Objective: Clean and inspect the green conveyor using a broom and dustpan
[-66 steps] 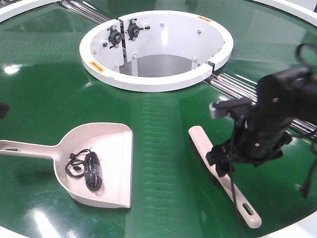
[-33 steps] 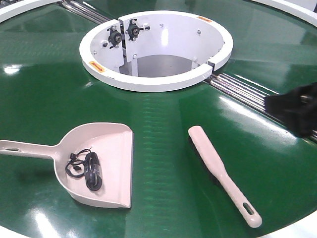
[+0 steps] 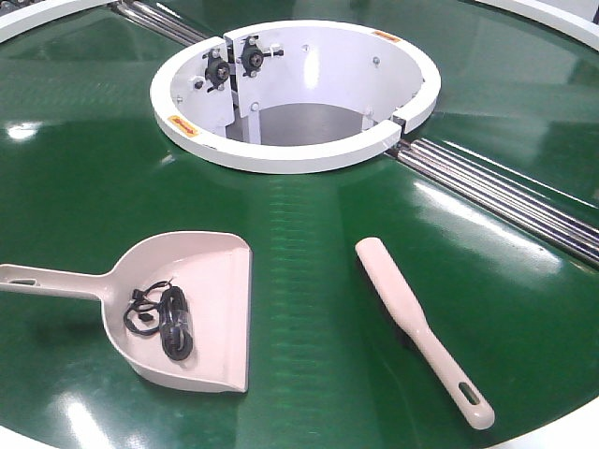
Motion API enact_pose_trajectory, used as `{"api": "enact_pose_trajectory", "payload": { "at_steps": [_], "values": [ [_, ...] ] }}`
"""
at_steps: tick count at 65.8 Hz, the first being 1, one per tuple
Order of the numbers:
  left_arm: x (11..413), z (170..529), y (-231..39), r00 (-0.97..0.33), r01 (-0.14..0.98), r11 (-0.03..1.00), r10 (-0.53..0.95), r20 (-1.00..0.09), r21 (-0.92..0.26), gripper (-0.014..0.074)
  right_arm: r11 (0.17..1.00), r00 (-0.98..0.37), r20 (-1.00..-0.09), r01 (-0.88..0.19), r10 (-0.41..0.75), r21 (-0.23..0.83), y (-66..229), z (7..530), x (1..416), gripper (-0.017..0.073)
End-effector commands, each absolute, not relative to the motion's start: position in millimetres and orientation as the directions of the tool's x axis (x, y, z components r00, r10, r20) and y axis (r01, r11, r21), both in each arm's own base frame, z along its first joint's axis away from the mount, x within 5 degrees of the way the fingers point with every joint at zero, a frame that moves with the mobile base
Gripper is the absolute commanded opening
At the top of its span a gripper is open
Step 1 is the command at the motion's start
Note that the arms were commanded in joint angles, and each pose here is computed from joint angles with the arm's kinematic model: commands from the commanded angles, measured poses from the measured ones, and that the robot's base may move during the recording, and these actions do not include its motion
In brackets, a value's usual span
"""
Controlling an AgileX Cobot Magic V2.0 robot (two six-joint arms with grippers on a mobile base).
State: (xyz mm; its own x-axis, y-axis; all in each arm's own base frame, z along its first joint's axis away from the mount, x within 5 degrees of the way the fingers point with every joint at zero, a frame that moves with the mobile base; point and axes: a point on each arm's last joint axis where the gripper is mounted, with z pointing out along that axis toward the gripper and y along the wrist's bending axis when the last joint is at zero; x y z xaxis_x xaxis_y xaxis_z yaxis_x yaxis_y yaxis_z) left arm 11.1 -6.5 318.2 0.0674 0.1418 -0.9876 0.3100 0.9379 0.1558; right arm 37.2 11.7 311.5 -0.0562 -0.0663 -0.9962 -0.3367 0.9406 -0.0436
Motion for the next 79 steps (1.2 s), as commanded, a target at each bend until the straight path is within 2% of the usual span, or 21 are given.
{"api": "enact_pose_trajectory", "payload": {
  "at_steps": [1,11,22,28,35,40,44,46,79],
  "values": [
    [13.7,313.8,-6.7,0.160,0.295,0.945,0.096,-0.982,0.141,0.0365,0.942,0.118,-0.993,-0.328,-0.030,-0.067,11.0,304.7,34.2,0.0564],
    [28.6,286.1,-11.0,0.124,0.299,0.946,0.095,-0.988,0.129,0.0365,0.939,0.214,-0.977,-0.336,0.001,-0.073,16.4,271.9,44.0,0.0564],
    [34.7,273.6,-13.5,0.122,0.311,0.948,0.038,-0.992,0.074,0.0363,0.938,0.184,-0.983,-0.340,-0.004,-0.067,17.6,263.9,47.0,0.0557],
    [35.9,269.2,-14.4,0.098,0.320,0.946,0.025,-0.995,0.056,0.0320,0.938,0.180,-0.984,-0.340,-0.007,-0.068,17.5,263.6,47.1,0.0514],
    [35.9,269.6,-14.3,0.102,0.319,0.946,0.024,-0.994,0.056,0.0163,0.938,0.178,-0.984,-0.340,-0.007,-0.068,17.5,263.4,47.1,0.0364],
    [35.9,269.6,-14.3,0.102,0.319,0.946,0.024,-0.994,0.056,0.0004,0.938,0.158,-0.987,-0.342,0.000,-0.055,17.6,261.9,47.3,0.0190],
    [35.8,269.8,-14.3,0.105,0.318,0.946,0.025,-0.994,0.057,-0.0008,0.938,0.149,-0.989,-0.345,0.010,-0.043,17.6,261.4,47.4,0.0033],
    [35.8,270.0,-14.3,0.107,0.318,0.946,0.024,-0.994,0.057,-0.0008,0.937,0.146,-0.989,-0.346,0.016,-0.036,17.7,261.4,47.4,-0.0017],
    [35.8,270.8,-14.1,0.115,0.316,0.947,0.021,-0.993,0.057,-0.0007,0.937,0.160,-0.987,-0.347,0.023,-0.034,17.6,262.8,47.2,-0.0009]
  ]
}}
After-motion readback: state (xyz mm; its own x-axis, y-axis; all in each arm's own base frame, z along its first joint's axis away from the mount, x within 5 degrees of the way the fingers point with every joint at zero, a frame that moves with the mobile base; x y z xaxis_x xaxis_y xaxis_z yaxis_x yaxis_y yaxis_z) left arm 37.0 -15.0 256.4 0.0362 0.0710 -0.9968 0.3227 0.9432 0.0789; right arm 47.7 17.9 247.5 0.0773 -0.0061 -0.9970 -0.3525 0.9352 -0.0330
